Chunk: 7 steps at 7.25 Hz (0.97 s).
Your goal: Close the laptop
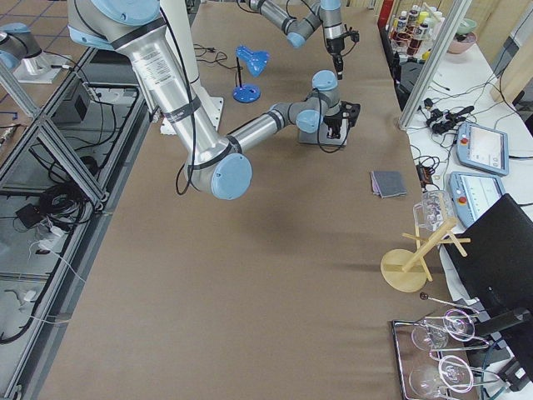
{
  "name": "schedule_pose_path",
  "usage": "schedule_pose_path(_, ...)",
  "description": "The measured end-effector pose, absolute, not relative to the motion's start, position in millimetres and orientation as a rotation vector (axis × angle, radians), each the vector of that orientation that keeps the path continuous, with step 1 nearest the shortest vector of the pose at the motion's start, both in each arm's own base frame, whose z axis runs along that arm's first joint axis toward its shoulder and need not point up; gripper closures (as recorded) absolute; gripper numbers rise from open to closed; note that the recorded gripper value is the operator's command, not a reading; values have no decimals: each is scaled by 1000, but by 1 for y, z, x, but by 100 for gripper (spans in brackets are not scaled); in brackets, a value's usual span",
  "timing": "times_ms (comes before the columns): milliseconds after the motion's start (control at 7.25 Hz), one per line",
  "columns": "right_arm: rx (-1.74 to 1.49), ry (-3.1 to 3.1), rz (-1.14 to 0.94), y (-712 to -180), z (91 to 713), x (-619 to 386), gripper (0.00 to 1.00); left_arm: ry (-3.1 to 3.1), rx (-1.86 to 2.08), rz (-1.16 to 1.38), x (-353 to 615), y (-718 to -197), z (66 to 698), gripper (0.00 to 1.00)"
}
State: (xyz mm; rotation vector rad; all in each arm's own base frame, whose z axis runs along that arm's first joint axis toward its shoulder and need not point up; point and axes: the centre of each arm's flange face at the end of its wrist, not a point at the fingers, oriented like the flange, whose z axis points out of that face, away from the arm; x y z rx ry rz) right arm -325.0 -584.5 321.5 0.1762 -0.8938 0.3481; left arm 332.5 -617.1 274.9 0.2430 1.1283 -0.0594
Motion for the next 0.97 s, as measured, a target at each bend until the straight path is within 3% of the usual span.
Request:
schedule_pose_path(414, 205, -787, 192, -567, 403, -233, 0, 981, 306, 99, 207, -618, 364, 2)
schedule_pose_path(966, 209, -651, -42, -491, 536, -51, 0, 775, 329, 271, 39, -589, 500, 2)
